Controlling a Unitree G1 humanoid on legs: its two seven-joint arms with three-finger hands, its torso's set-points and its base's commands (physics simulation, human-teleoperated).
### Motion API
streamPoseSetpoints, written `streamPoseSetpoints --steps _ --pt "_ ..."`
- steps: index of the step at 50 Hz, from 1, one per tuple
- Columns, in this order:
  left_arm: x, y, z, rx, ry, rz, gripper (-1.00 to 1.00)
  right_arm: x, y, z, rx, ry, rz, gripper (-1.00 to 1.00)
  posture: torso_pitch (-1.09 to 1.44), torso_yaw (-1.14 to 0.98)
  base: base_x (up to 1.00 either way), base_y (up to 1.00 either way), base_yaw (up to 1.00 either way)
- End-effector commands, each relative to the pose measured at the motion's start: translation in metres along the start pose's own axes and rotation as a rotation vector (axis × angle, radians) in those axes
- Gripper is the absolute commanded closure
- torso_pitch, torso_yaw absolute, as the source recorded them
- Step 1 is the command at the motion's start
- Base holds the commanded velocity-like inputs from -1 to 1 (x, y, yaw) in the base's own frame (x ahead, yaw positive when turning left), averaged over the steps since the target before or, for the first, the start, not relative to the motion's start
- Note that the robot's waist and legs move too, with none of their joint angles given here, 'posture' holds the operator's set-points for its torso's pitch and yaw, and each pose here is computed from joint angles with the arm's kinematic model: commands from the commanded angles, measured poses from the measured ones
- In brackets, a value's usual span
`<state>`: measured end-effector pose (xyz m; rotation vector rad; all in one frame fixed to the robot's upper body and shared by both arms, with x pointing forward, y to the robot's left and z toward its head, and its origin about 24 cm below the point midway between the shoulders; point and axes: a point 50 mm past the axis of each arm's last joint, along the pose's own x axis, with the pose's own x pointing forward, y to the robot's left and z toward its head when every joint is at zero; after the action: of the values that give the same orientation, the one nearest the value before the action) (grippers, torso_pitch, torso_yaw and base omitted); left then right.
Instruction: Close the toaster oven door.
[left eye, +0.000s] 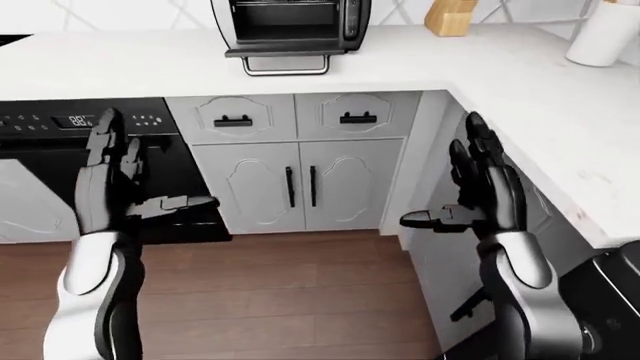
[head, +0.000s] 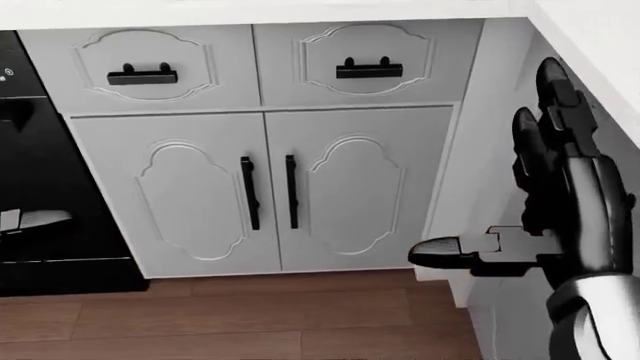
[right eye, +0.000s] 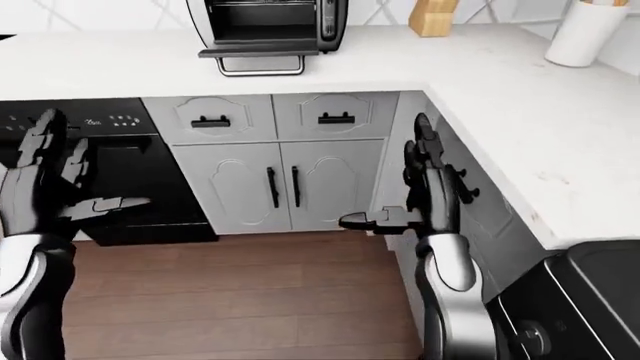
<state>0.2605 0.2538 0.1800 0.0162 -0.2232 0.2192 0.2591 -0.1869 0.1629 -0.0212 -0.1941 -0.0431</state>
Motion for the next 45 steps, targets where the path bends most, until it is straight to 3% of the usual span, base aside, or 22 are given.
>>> streamPoseSetpoints --steps 1,9,23,33,45 --pt "0.003 0.002 0.018 -0.004 -0.08 0.002 -1.0 0.0 0.001 0.021 -0.007 -0.083 0.009 -1.0 0.0 0.0 0.0 0.0 0.0" --pt "0.005 0.016 0.047 -0.007 -0.135 0.041 -1.0 0.003 -0.009 0.046 -0.026 -0.138 -0.017 -1.0 0.0 0.0 0.0 0.0 0.0" --pt "0.009 0.035 0.066 0.027 -0.19 0.078 -1.0 0.004 -0.023 0.074 -0.061 -0.201 -0.047 -1.0 0.0 0.0 0.0 0.0 0.0" --pt "0.012 0.054 0.066 0.033 -0.19 0.139 -1.0 0.008 -0.032 0.084 -0.077 -0.227 -0.082 -1.0 0.0 0.0 0.0 0.0 0.0" --pt "0.013 0.058 0.066 0.043 -0.195 0.166 -1.0 0.007 -0.031 0.083 -0.084 -0.228 -0.077 -1.0 0.0 0.0 0.04 0.01 0.0"
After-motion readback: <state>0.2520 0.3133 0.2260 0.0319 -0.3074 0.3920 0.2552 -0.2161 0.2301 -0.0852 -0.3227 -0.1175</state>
